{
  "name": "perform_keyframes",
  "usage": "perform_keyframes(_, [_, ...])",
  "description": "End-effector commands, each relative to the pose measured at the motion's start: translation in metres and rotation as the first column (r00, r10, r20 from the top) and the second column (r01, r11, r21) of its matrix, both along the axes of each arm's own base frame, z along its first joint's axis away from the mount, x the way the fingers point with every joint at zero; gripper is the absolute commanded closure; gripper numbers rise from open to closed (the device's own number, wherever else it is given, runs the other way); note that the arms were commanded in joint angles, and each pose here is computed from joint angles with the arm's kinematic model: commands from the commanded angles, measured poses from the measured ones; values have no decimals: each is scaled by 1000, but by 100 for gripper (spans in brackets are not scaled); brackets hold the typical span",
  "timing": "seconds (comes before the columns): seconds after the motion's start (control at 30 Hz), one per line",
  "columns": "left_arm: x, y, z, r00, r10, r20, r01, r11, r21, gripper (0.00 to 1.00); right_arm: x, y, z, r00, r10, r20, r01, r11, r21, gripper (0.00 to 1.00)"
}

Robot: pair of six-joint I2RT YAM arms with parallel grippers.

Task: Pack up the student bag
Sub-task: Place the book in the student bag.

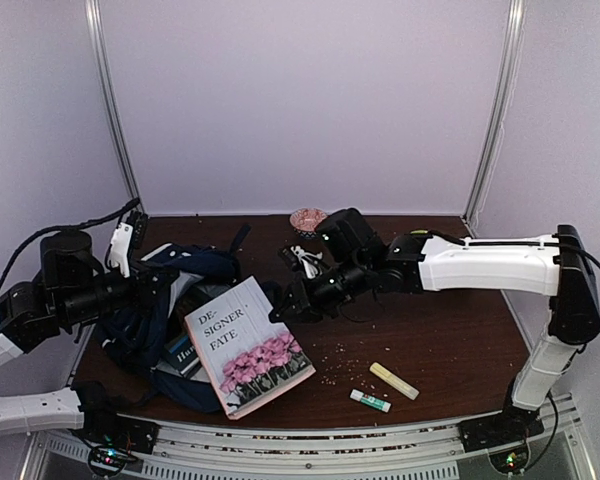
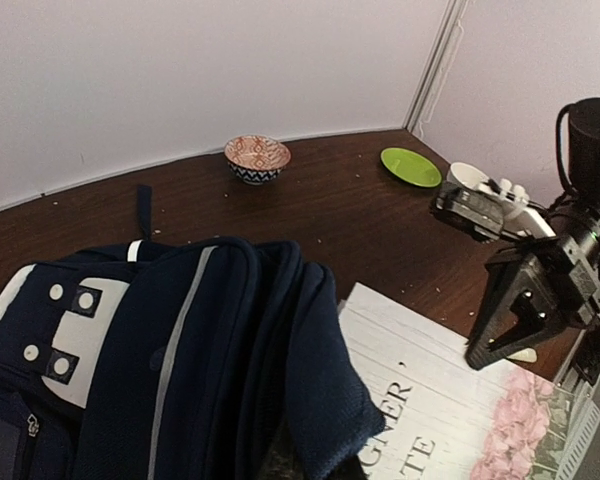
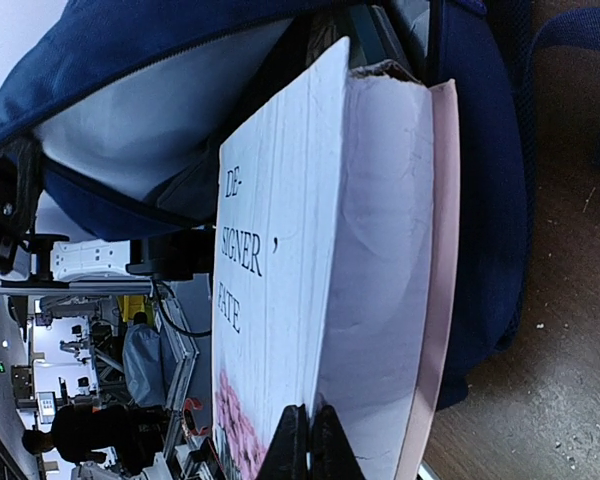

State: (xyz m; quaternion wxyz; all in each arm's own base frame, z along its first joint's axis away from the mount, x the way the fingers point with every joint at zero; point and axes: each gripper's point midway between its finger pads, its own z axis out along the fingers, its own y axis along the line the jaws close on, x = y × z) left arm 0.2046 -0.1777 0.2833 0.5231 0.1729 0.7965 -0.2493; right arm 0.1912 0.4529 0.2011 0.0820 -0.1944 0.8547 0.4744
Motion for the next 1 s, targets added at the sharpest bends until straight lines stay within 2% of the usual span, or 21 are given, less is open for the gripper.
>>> perform_keyframes(0.0, [-5, -12, 39, 991, -69, 116, 82, 990, -114, 100, 13, 17, 8, 1000, -2, -2, 2, 1000, 21, 100])
perform_keyframes(0.4, [-9, -31, 39, 980, -157, 126, 175, 973, -150, 100, 9, 53, -19, 989, 57, -138, -50, 998, 50, 100])
perform_keyframes(0.73, [-23, -50, 28, 953, -291, 79, 300, 943, -146, 100, 26, 73, -24, 986, 71, -150, -61, 996, 71, 100])
perform_keyframes(0.83, [-26, -48, 27, 953, -294, 68, 301, 944, -139, 100, 42, 68, -23, 989, 27, -145, -17, 997, 70, 100])
perform_keyframes(0.97, [-22, -34, 26, 971, -227, 73, 234, 964, -122, 100, 49, 59, -11, 992, 0, -123, 12, 995, 95, 100])
